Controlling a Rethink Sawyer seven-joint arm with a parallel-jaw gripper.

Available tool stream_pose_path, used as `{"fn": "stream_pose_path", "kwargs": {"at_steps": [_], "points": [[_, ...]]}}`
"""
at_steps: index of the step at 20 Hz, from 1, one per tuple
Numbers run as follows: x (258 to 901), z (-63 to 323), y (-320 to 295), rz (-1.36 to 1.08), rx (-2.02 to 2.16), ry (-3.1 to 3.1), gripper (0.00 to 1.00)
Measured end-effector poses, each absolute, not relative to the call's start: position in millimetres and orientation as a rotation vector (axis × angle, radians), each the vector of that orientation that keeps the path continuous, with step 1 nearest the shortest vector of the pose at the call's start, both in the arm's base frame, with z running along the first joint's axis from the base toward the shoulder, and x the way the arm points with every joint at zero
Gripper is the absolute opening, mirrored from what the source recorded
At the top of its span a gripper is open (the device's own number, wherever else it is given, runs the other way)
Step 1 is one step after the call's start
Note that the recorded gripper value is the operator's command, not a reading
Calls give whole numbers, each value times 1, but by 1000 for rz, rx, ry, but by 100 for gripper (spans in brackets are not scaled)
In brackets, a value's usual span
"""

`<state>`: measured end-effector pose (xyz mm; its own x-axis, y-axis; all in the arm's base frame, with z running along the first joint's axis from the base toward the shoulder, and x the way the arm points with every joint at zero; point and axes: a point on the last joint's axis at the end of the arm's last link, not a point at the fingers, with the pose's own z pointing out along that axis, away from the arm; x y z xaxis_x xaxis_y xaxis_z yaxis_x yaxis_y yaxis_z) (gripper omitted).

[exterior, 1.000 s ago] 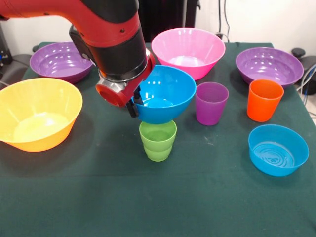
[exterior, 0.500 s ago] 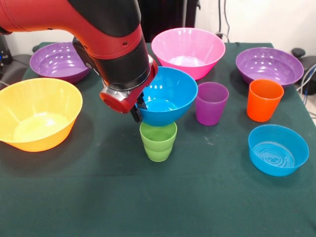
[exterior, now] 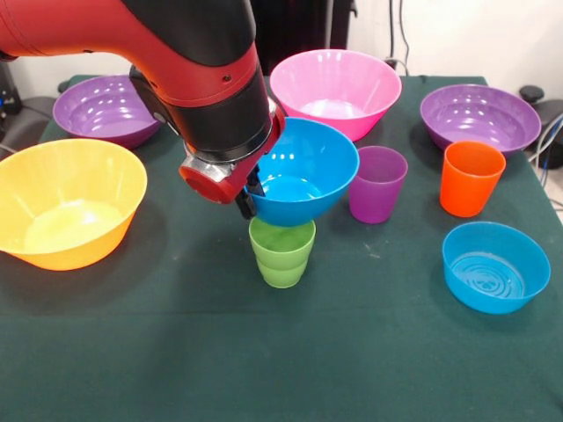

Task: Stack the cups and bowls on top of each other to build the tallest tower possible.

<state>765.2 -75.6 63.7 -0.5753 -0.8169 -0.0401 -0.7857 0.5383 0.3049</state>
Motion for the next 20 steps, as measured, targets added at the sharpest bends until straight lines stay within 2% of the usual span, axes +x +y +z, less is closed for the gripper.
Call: {"fn": "stream_pose_path", "kwargs": {"at_steps": [20], "points": [[776, 89, -80, -429, 1383, -2641, 0]]}}
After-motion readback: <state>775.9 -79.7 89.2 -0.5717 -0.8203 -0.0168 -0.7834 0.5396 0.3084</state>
